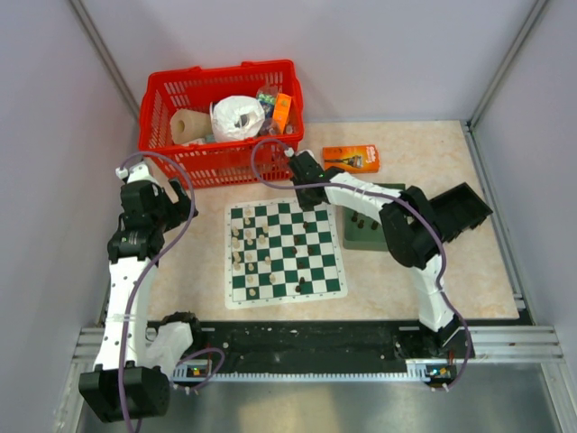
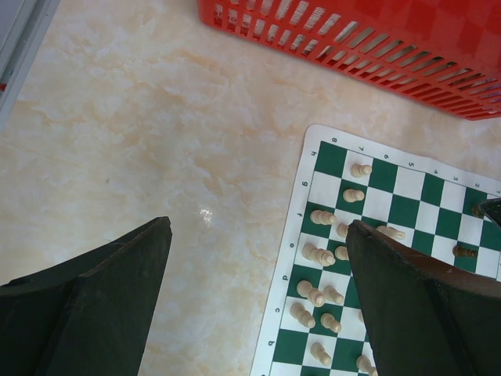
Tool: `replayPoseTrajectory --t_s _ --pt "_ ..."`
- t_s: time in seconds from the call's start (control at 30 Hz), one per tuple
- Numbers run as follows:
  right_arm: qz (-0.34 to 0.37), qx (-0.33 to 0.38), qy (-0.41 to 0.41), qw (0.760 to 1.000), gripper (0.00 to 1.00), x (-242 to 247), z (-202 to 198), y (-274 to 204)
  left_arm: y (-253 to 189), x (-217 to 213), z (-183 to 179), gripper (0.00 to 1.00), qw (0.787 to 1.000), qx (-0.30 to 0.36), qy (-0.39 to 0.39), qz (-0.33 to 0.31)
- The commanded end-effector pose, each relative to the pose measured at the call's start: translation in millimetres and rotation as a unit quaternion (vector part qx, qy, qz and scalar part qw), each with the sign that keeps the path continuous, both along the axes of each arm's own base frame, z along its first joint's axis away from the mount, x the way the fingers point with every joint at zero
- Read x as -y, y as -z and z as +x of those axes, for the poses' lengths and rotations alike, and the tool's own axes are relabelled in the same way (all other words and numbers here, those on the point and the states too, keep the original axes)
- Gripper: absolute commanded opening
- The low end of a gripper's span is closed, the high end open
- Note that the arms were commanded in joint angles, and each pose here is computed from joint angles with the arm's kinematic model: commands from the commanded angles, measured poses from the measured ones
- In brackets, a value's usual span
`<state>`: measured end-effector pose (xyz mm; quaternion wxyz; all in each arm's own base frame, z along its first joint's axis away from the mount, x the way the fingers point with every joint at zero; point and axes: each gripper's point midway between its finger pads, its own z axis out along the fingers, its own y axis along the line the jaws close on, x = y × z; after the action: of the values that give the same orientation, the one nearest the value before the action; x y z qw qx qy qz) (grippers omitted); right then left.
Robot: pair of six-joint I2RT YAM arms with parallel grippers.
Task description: Set up the chess pieces on the board
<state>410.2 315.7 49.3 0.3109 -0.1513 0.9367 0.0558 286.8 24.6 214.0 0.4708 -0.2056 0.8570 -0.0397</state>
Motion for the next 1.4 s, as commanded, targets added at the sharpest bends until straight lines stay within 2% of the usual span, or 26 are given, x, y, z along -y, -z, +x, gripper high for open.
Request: replayPoseTrajectory --t_s 0.0,0.53,1.37 --pt "0.016 0.028 0.033 0.999 0.14 2 29 -11 -10 1 4 0.99 1.000 0.026 0.001 -0.002" --pt "0.000 0.025 0.043 0.999 0.15 8 32 4 -11 1 5 0.99 1.000 0.028 0.003 -0.002" --pt "0.013 0.051 0.041 0.998 0.15 8 36 -26 -11 1 5 0.99 1.000 0.028 0.001 -0.001"
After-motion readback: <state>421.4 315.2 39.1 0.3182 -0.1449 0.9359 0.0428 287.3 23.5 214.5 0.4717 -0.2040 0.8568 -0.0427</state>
